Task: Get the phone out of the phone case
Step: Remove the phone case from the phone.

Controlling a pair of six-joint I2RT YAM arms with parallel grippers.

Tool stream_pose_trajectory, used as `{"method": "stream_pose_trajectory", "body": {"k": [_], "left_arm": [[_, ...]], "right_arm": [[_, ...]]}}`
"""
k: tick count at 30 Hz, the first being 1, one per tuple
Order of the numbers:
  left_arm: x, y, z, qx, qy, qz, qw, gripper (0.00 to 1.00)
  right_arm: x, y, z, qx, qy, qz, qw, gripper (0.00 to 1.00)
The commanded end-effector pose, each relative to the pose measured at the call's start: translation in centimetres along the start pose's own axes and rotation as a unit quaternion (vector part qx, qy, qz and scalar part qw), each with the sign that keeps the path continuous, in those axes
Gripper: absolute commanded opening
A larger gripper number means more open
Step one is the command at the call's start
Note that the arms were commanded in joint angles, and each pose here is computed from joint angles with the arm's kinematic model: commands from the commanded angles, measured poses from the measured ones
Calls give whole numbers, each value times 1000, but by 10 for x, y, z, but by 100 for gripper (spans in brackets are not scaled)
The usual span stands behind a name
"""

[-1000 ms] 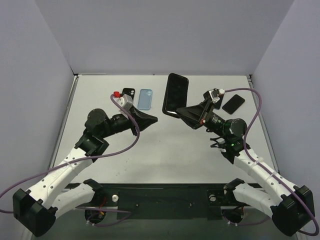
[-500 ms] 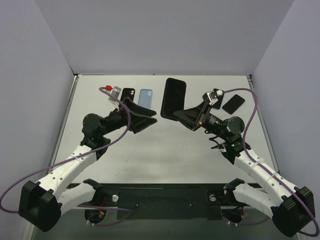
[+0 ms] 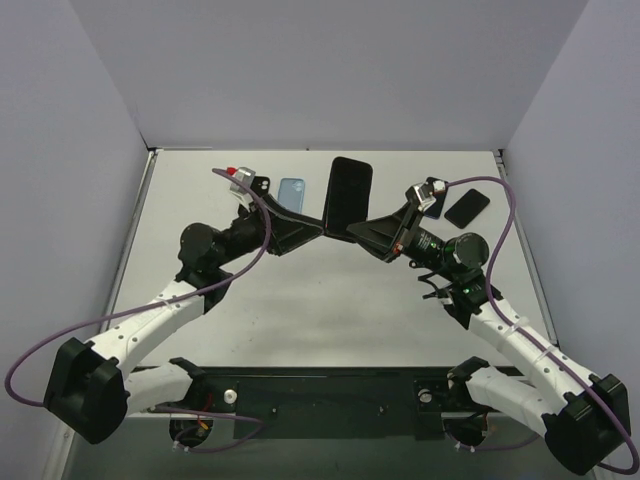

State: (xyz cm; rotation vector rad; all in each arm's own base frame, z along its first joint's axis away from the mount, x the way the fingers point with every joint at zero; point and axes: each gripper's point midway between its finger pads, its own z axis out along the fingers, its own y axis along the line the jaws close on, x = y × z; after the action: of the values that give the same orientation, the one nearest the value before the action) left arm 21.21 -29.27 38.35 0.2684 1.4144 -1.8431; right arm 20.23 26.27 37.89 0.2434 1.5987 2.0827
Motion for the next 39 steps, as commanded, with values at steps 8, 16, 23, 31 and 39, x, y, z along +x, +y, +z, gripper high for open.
{"method": "stream_pose_trajectory", "body": {"k": [8,16,23,31,39], "left_arm": [[-19,-19,13,31,-24,20,999,49],[-17,-6,22,-13,-6,28,1000,43],[-15,-1,29,-39,8,42,998,29],[-37,42,17,-199,-36,65,977,0],[-77,105,-8,-357,-114,86,923,0]], "right_arm": [[13,60,-8,-91,13,-66,994,0],[15,54,-6,-82,16,-69,994,0],[20,46,-1,-58,23,-83,995,0],[23,18,-5,16,27,-124,992,0],[34,-27,-13,93,43,-145,984,0]]}}
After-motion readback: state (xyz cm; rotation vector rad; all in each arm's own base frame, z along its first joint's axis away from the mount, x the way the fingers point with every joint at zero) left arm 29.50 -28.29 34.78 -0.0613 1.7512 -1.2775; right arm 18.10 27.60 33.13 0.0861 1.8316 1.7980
